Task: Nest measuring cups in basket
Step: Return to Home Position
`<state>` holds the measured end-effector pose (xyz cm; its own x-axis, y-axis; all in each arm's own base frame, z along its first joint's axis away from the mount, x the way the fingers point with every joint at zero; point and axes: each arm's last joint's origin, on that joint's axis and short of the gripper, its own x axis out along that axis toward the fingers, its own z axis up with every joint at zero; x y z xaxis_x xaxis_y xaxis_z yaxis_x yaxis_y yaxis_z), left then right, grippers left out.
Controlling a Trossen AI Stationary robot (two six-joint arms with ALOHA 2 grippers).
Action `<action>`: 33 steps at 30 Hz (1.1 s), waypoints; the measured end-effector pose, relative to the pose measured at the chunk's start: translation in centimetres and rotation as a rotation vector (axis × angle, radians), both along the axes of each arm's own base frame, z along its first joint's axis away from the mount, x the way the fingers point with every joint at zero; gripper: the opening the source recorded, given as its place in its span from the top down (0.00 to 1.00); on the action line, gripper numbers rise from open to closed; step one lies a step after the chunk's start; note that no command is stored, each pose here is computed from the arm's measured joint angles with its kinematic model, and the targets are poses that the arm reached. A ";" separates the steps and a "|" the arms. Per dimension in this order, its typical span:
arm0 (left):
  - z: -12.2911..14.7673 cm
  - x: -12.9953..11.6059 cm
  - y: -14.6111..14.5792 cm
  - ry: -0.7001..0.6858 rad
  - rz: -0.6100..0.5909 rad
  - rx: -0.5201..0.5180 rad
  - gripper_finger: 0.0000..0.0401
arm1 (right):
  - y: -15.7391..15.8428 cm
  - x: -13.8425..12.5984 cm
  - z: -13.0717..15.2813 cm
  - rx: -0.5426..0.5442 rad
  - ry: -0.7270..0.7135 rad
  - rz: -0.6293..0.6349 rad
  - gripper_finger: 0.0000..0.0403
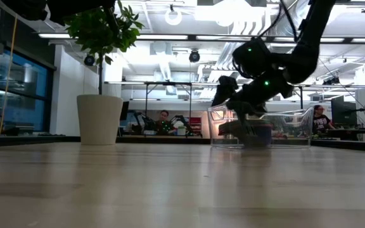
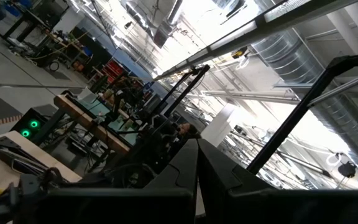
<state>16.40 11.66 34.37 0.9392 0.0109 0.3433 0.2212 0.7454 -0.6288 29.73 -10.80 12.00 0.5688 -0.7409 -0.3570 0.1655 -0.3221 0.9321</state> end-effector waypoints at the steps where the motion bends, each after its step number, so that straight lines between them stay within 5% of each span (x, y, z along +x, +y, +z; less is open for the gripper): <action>1: 0.0 0.0 0.0 0.000 0.000 0.000 1.00 | -0.2 0.2 0.1 0.009 0.014 0.014 0.01; 13: 0.0 0.0 0.0 0.000 0.000 0.000 1.00 | -0.6 0.8 0.4 0.059 0.085 0.057 0.01; 23: 0.0 0.0 0.0 0.001 0.000 0.000 1.00 | -0.3 -1.0 3.6 0.053 0.191 0.068 0.01; 33: 0.0 0.0 0.0 0.002 0.004 0.008 1.00 | 0.2 -1.7 4.7 0.099 0.217 0.194 0.01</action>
